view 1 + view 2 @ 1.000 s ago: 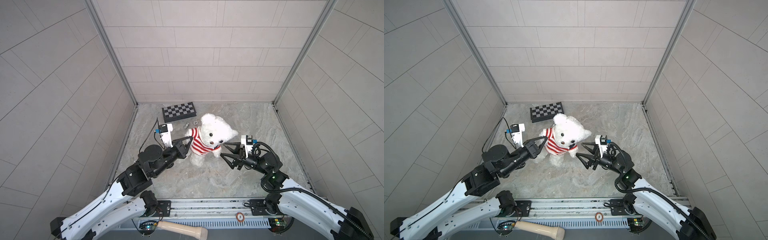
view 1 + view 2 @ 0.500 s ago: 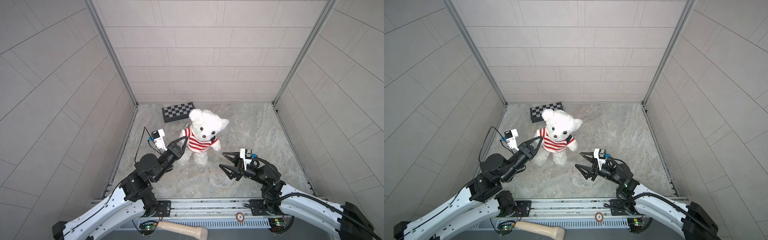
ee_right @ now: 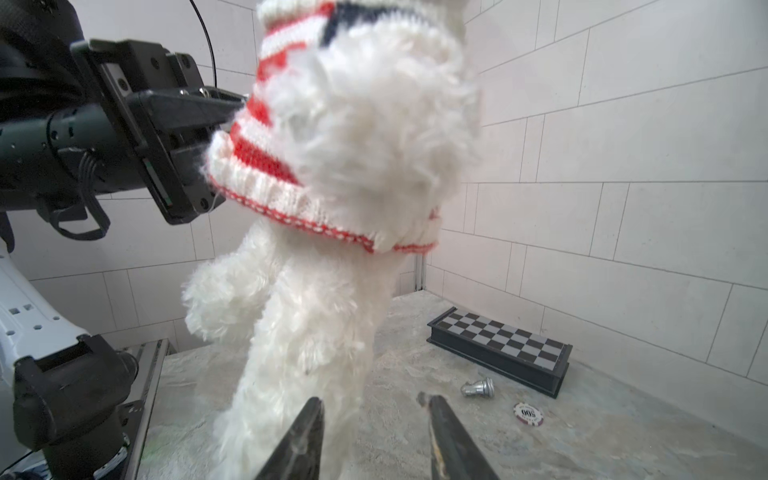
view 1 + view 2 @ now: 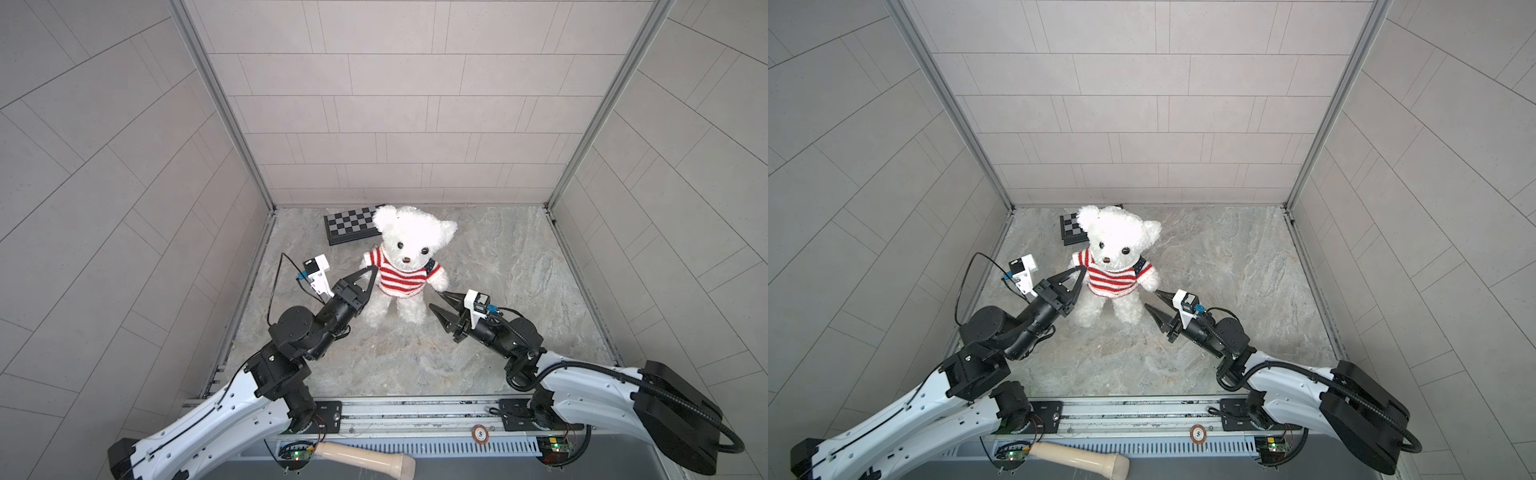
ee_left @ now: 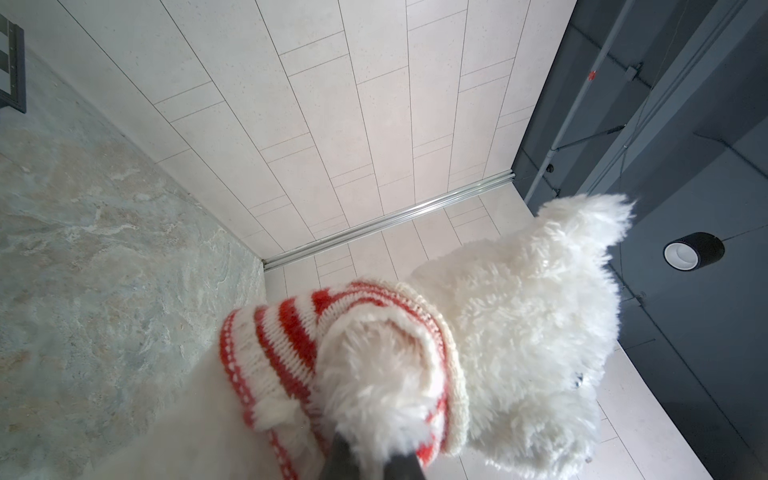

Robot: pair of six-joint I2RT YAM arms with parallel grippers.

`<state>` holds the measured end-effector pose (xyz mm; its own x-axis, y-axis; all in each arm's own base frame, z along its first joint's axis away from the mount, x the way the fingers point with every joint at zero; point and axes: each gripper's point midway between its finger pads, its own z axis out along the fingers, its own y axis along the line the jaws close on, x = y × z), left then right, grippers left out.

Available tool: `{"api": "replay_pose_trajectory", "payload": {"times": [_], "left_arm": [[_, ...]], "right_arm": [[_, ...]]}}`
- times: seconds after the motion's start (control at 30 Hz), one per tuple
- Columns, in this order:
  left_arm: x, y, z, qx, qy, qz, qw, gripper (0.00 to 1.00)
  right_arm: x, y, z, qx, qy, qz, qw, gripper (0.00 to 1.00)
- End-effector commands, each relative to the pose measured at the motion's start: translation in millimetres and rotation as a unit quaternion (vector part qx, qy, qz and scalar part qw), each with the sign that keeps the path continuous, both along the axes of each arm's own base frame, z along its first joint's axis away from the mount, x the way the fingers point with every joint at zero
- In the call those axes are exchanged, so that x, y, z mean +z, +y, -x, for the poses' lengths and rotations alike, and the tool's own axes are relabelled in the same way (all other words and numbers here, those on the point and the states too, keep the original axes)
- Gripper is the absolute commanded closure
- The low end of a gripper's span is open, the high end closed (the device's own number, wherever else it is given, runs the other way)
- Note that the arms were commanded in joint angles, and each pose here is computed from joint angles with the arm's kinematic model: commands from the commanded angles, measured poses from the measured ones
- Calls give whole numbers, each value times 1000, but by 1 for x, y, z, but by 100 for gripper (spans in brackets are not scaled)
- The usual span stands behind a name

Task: Dress the teddy bear

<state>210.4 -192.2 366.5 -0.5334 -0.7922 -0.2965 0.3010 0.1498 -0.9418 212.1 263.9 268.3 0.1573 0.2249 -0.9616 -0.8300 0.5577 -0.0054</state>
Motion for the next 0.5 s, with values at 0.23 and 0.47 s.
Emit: {"api": "replay_pose_trajectory", "payload": {"times": [0.23,0.47], "left_arm": [[23,6,10,-14,-41,34,999,100],[28,-1,12,-30,-50,44,997,100]], "right_arm": [[68,-2,8,40,-19,-127,991,56],[66,1,1,33,-8,-129,991,63]]}}
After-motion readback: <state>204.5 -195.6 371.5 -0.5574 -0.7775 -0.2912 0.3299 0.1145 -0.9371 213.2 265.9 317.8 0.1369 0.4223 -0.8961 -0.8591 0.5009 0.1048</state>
